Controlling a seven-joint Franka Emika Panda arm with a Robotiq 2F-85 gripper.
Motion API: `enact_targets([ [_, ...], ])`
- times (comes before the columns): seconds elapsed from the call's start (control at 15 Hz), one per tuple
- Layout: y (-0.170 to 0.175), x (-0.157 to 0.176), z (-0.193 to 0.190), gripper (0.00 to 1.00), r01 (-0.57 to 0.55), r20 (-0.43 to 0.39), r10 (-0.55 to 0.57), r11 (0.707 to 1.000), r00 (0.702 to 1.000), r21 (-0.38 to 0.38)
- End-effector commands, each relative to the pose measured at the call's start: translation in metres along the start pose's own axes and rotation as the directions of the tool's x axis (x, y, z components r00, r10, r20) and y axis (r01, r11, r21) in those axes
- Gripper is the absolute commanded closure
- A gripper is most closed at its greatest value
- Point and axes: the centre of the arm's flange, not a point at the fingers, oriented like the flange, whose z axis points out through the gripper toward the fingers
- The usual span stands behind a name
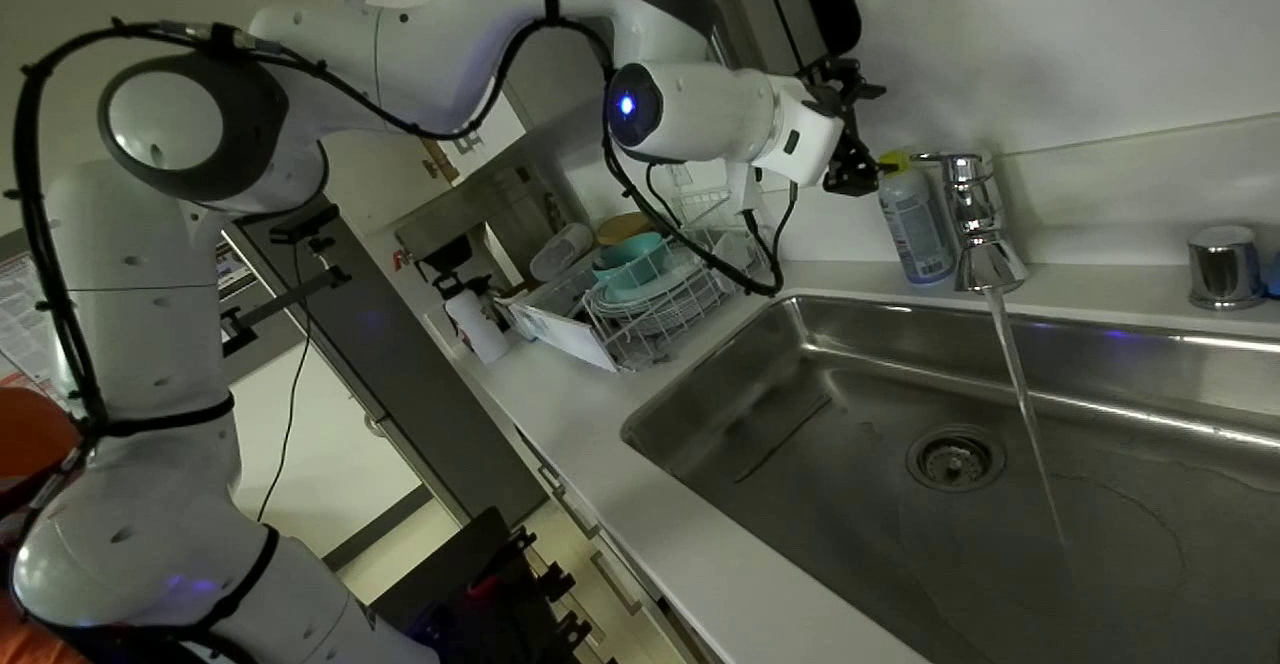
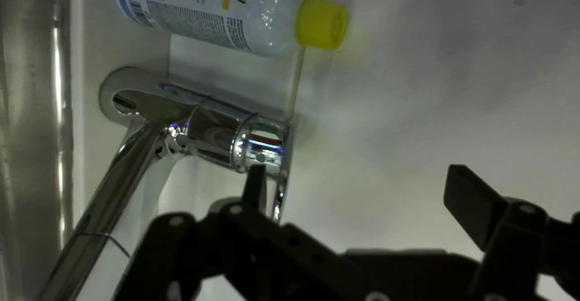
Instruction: Flip the faucet open
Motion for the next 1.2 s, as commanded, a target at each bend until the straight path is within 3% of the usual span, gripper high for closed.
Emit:
enact_targets([
  [0.0,-0.001,0.003,-0.007,0.00,0.007,-0.001,-0.007,1.000,1.000,0.005],
  [0.27,-0.004,0.018,-0.031,0.00,0.023,-0.011,-0.023,1.000,1.000,0.004],
  [0.67,-0.002,0.035,-0.070,0.00,0.079,0.046,-0.077,0.996,0.996,-0.037],
  [1.13,-0.010,0.034,-0.099,0.00,0.131,0.149,-0.129,0.991,0.980,-0.004],
])
